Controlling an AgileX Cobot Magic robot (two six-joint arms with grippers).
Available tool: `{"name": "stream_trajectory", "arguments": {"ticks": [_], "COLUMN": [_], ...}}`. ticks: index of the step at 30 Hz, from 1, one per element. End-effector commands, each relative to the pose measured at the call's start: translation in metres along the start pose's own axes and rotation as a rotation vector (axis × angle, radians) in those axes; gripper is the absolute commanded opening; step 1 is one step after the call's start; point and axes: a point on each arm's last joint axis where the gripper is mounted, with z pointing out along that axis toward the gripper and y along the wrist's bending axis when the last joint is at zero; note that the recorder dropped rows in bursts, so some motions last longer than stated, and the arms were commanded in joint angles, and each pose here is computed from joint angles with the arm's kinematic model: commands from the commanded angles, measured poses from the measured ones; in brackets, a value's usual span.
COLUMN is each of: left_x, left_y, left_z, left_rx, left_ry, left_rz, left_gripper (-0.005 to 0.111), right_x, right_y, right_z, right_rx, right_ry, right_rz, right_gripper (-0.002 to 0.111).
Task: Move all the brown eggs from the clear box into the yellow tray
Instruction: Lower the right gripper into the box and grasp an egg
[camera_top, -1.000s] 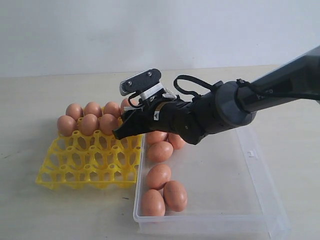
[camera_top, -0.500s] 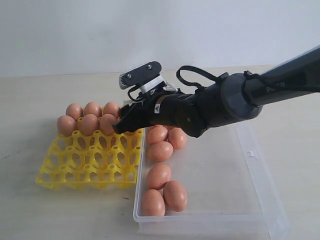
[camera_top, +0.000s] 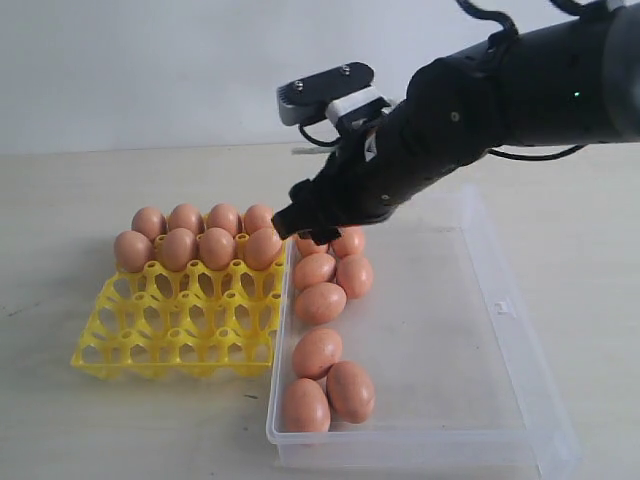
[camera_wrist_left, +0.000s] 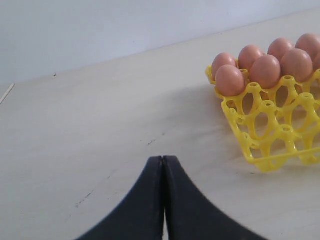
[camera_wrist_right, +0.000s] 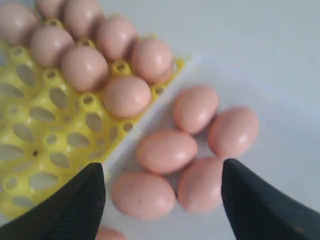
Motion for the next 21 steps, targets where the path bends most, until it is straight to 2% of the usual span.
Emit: {"name": "stream_trajectory", "arguments": {"ticks": [1,5,10,18,21], "left_x": [-0.002,-0.002,-0.002,-0.002,-0.002], "left_y": [0.0,0.0,0.0,0.0,0.0], "left_z": [-0.001,-0.001,-0.001,-0.001,-0.001], "left_rx": [-0.004,-0.004,-0.004,-0.004,-0.004], "left_ry": [-0.015,-0.015,-0.015,-0.015,-0.015], "left_rz": [-0.006,-0.006,-0.006,-0.006,-0.006], "left_gripper": [0.0,0.0,0.0,0.0,0.0], "right_x": [0.014,0.011,0.018,0.022,0.024], "right_y": [-0.011,-0.018,-0.034,-0.035,-0.035], "right_z": [-0.007,-0.001,0.015,0.042,0.053], "right_rx": [0.053,0.083,0.152,0.132,0.136], "right_ry": [0.167,0.116,0.136,0.118,0.1], "right_rz": [0.106,0.217,0.434,0.453,0.525], "right_gripper": [0.064,0.064,0.064,0.064,0.064]}}
